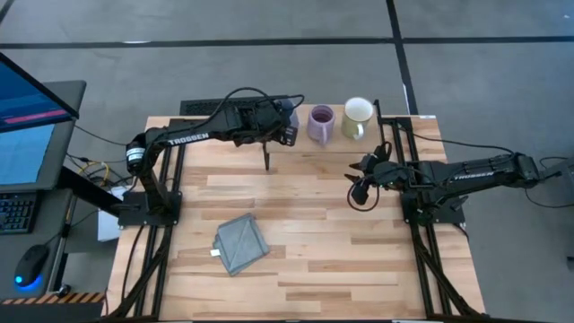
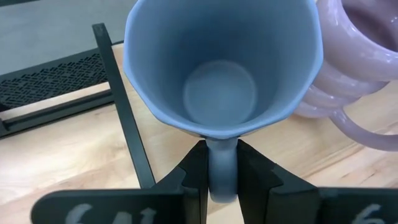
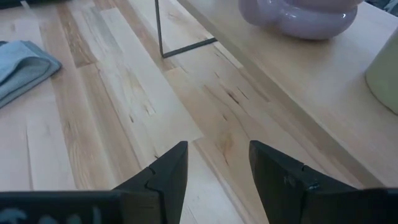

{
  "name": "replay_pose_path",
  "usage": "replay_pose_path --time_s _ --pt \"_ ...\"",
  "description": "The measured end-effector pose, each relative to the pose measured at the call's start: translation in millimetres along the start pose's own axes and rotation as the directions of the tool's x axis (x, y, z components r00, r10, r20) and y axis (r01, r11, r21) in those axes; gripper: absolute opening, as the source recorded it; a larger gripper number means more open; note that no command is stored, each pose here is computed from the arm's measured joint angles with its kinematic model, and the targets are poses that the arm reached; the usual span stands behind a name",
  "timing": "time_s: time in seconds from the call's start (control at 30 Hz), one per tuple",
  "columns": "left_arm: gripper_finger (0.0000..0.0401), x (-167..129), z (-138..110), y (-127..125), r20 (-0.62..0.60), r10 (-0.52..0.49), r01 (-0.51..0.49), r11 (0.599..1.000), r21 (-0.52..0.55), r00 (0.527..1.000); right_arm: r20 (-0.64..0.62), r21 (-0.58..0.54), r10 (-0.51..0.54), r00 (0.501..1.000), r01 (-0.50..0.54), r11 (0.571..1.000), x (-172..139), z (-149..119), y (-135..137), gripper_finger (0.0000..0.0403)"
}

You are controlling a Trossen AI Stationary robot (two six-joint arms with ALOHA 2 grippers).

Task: Stack small to large cups/mugs on shelf
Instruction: Put the blue mug on the shelf

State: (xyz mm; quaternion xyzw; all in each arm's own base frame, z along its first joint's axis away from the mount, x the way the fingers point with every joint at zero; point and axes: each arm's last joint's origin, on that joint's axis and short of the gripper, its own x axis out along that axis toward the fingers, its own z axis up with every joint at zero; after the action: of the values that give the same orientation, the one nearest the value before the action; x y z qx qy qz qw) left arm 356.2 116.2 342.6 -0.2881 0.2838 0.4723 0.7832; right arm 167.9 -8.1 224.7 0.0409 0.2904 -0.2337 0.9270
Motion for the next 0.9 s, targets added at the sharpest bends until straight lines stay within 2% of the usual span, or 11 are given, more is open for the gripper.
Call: replay_pose_path --time_s 0.63,0.9 --pt "0.0041 2.2 2.5 2.7 -0.03 -0.022 0.024 0.997 0.072 0.999 0.0 0.001 0.0 1.0 0.0 1.0 0.0 0.0 0.0 0.0193" --pt "0.0041 3.3 -2.2 7.0 -0.067 0.021 -0.014 0.995 0.1 0.998 0.0 0.002 0.0 1.0 0.0 1.0 0.0 0.0 0.0 0.0193"
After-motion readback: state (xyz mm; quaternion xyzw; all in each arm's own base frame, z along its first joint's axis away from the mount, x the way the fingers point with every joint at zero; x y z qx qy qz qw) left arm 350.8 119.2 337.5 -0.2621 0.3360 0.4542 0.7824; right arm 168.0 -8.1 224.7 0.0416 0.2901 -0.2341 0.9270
